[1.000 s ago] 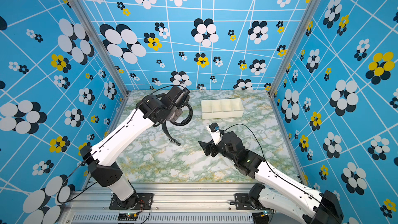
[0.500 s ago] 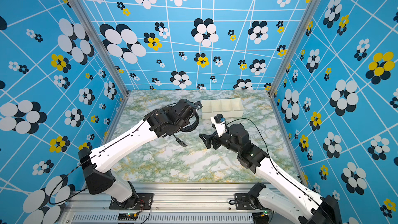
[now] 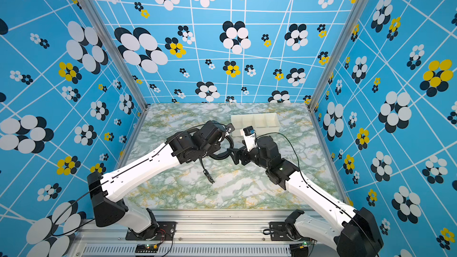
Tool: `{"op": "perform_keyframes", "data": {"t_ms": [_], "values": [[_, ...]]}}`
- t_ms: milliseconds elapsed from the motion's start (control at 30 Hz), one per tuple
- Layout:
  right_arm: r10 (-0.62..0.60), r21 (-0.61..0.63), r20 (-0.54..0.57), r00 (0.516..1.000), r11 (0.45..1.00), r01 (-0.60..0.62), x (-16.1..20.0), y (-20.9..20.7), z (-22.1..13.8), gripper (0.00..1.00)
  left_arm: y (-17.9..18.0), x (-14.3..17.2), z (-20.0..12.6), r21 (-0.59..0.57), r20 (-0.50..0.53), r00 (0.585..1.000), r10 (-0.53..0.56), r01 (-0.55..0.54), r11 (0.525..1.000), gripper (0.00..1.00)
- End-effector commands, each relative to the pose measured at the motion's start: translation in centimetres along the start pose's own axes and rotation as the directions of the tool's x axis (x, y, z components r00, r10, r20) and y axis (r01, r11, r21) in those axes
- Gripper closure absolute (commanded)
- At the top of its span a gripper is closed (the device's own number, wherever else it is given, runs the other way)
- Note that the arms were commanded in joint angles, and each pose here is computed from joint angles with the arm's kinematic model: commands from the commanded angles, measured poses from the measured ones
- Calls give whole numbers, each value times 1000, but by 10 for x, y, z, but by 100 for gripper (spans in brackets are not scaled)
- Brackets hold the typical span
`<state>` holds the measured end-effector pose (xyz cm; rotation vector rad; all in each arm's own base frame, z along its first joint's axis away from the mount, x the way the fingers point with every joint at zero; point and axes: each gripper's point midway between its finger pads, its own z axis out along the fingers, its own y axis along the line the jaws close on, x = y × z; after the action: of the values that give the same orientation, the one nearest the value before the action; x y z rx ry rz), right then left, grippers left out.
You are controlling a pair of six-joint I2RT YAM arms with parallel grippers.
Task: Place the belts into the storage roll
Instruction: Roll the belt at the center of the board.
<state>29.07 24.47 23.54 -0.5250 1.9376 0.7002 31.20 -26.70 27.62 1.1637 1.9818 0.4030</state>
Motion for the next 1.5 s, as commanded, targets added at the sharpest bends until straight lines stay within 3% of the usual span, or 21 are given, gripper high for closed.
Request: {"op": "perform_keyframes", "data": {"t_ms": [0, 133, 300, 733, 1167, 1333, 1467], "values": [[14, 32, 54, 998, 999, -16, -26, -3, 3, 6, -10, -4, 2, 17, 3, 1000, -25, 25, 1000, 100], [23, 88, 50, 998, 996, -28, -22, -14, 6, 11, -21, -9, 7, 52, -3, 1000, -23, 23, 998, 100], [31, 137, 63, 998, 990, -40, -22, -23, 5, 24, -33, -13, 17, 50, -33, 999, 13, -12, 999, 100], [53, 234, 62, 997, 970, -66, -11, -43, 7, 46, -35, -31, 17, 77, -14, 998, -55, 56, 995, 100], [75, 269, 87, 993, 958, -96, -12, -51, 7, 77, -43, -30, 21, 105, -38, 995, -97, 101, 989, 100], [85, 291, 101, 991, 950, -111, -12, -55, 6, 100, -40, -30, 20, 94, -40, 993, -113, 116, 989, 100], [91, 323, 119, 989, 938, -125, -13, -61, 3, 100, -37, -27, 22, 69, -56, 990, -129, 133, 989, 100]]}}
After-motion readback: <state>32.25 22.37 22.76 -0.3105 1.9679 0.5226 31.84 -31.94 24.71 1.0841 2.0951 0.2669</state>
